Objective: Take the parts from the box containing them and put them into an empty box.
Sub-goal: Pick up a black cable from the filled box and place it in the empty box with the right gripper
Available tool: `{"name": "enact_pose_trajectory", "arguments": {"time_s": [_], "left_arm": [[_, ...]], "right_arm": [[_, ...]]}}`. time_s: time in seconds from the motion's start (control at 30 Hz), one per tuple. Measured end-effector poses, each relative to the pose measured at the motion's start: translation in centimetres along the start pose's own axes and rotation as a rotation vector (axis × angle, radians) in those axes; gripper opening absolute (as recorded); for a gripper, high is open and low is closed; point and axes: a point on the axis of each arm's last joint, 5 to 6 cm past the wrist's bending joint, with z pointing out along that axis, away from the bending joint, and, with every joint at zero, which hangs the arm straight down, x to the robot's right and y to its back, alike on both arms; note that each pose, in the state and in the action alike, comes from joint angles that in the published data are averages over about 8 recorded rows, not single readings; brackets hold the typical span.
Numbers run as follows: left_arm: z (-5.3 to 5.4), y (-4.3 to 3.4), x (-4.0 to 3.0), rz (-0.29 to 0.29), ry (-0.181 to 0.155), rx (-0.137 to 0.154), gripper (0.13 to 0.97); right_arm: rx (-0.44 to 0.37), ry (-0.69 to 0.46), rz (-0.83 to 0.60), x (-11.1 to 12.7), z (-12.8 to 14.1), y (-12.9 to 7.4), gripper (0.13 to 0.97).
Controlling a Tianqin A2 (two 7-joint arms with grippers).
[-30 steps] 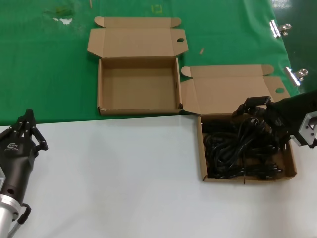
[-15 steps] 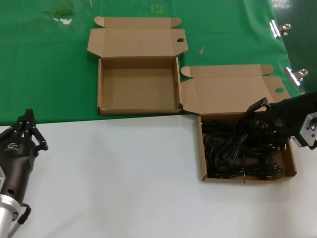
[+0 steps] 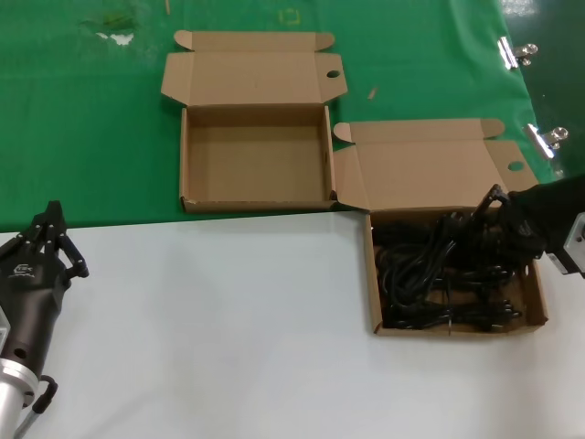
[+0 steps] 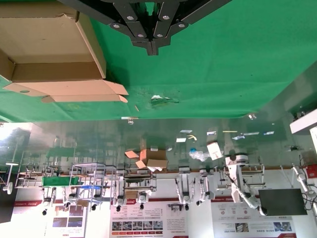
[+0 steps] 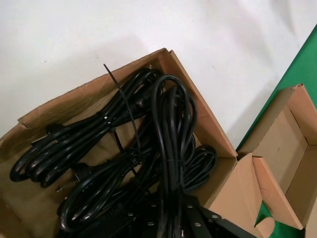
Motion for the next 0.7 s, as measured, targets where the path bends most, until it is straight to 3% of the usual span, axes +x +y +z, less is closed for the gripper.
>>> {"name": "enact_pose_trajectory", "arguments": {"time_s": [0.37, 0.7], "left_arm": [[0.0, 0.00, 0.00, 0.000, 0.000, 0.000, 0.140], [0.0, 0.00, 0.00, 0.000, 0.000, 0.000, 0.140]], "right_arm": [[0.001, 0.003, 0.023, -0.2, -0.3, -0.3, 0.172], [0.016, 0.027, 0.168, 1.3, -1.8, -1.3, 0.169]]}}
